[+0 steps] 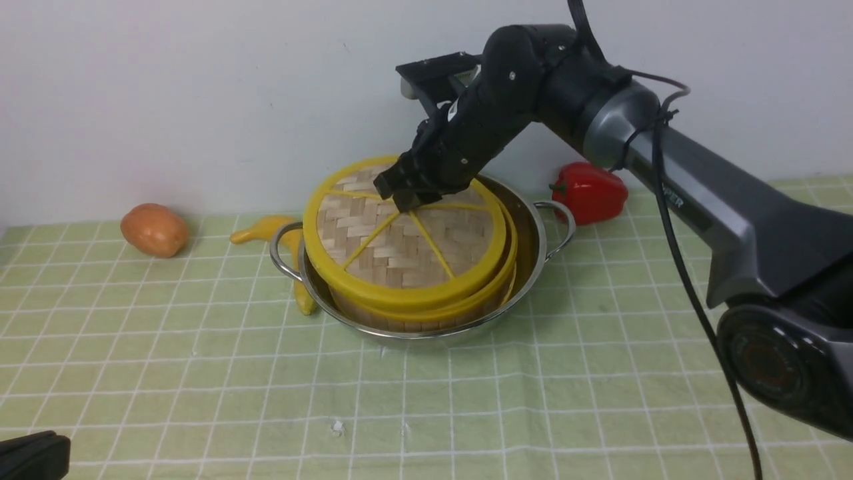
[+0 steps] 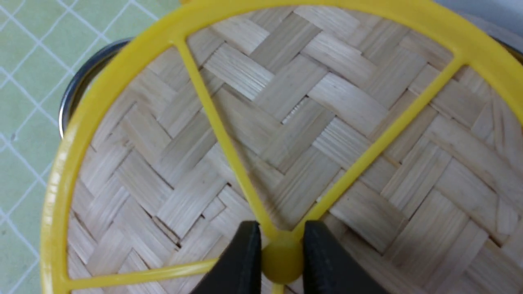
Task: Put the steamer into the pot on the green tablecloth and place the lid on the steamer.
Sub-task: 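Place the bamboo steamer lid onto the steamer basket in the pot with the right gripper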
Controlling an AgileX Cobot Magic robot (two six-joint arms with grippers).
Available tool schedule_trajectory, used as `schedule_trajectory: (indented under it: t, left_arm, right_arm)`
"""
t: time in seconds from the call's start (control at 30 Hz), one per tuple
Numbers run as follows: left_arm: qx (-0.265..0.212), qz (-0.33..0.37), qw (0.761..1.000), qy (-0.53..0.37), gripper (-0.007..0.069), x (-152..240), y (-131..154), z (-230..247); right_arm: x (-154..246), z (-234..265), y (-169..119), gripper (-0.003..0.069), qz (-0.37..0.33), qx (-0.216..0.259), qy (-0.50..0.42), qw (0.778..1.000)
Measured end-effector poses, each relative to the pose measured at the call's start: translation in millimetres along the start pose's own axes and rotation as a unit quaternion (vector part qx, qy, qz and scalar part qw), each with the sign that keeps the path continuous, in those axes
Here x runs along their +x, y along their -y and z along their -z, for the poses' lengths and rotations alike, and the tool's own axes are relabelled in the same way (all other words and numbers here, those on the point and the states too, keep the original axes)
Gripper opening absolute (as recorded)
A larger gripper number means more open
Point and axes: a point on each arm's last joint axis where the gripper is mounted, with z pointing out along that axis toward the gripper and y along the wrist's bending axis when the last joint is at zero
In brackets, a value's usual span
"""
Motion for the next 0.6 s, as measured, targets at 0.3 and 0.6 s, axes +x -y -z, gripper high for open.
schedule_trajectory:
  t: [0.3,0.6]
  left_arm:
    - [0.000,0.000,1.000,0.000,-0.0008,0.0,0.0,0.0]
    - [0.000,0.001,1.000,-0.002,-0.0008,0.3,0.1,0.0]
  right_arm:
    - [0.5,-0.9,0.1,0.0144,-0.005,0.002,-0.003,1.000]
    - [2.8,0.0,3.8,0.0144,-0.004,0.024,-0.017,1.000]
